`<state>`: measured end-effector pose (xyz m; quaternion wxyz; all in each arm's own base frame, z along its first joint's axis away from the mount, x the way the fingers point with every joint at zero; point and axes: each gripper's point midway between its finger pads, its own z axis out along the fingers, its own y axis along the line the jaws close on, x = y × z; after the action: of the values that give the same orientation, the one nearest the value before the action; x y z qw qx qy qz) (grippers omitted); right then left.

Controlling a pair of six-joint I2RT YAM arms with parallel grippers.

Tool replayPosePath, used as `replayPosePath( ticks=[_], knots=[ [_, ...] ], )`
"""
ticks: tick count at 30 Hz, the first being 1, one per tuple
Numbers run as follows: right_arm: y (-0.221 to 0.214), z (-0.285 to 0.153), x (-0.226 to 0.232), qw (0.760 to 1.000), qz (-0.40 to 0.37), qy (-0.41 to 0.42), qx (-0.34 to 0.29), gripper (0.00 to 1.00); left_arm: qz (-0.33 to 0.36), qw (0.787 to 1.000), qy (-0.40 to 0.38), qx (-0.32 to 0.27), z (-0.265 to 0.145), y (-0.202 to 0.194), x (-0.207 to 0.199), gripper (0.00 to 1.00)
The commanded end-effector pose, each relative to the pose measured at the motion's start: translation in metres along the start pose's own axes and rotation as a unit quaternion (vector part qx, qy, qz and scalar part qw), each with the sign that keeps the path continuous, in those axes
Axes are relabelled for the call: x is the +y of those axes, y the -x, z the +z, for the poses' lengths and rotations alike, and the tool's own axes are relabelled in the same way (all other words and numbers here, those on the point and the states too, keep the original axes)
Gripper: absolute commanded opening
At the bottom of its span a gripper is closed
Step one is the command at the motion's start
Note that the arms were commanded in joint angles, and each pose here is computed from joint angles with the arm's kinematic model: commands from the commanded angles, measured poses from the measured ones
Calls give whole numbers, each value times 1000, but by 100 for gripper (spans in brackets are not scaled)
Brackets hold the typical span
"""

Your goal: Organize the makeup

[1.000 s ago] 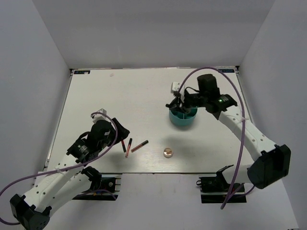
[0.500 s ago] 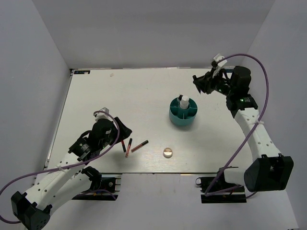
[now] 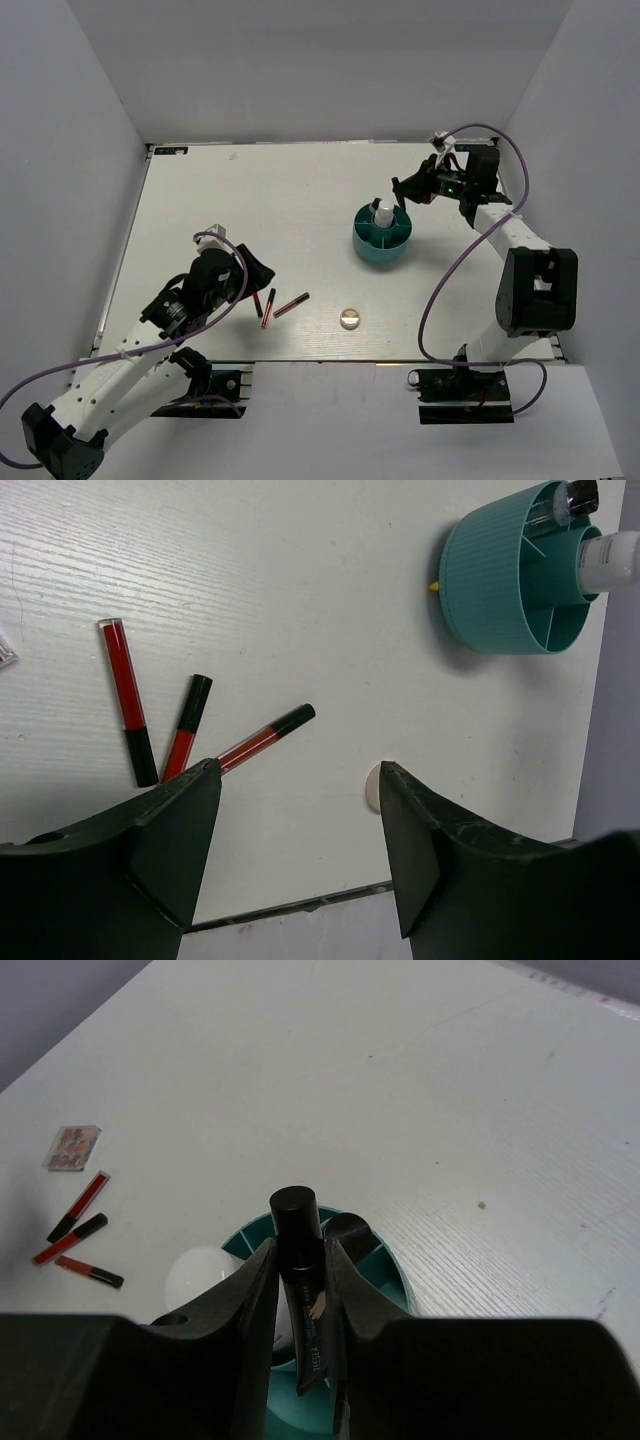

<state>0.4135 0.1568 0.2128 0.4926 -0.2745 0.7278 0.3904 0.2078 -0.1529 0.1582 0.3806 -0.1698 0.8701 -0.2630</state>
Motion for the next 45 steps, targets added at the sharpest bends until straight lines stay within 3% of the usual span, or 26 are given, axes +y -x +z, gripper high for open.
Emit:
replayPosePath(
  ticks=[1, 13, 16, 19, 22, 27, 32, 38, 40, 42, 45],
  knots=[
    [14, 4, 7, 998, -25, 49, -26, 11, -1, 1000, -5, -6, 0, 1, 0, 74],
    [-25, 23, -21, 998, -23, 57, -1, 20, 3, 1000, 3, 3, 4, 0, -1, 74],
    [-30, 24, -23, 998, -21, 55, 0, 29, 4, 1000, 5, 5, 5, -1, -1, 74],
    [-33, 23, -23, 998, -21, 58, 1, 46, 4, 1000, 7, 8, 8, -2, 0, 74],
    [-34, 20, -24, 998, -20, 59, 1, 53, 3, 1000, 10, 12, 11, -5, 1, 74],
    [-31, 20, -19, 998, -18, 65, -2, 54, 6, 1000, 24, 16, 16, -7, 5, 74],
    [2, -10, -35, 998, -40, 21, -36, 50, 26, 996, 78, 18, 26, -6, 22, 73],
    [38, -43, -24, 992, -121, -11, -45, 49, 56, 985, 156, 56, 43, -20, 48, 58],
    [49, -53, -14, 984, -170, -17, -50, 54, 68, 979, 181, 68, 48, -24, 57, 55],
    [55, -62, -9, 980, -185, -44, -56, 89, 78, 973, 207, 73, 48, -24, 65, 52],
    [59, -70, -13, 988, -110, -88, -66, 89, 93, 962, 249, 67, 48, -19, 77, 52]
  ],
)
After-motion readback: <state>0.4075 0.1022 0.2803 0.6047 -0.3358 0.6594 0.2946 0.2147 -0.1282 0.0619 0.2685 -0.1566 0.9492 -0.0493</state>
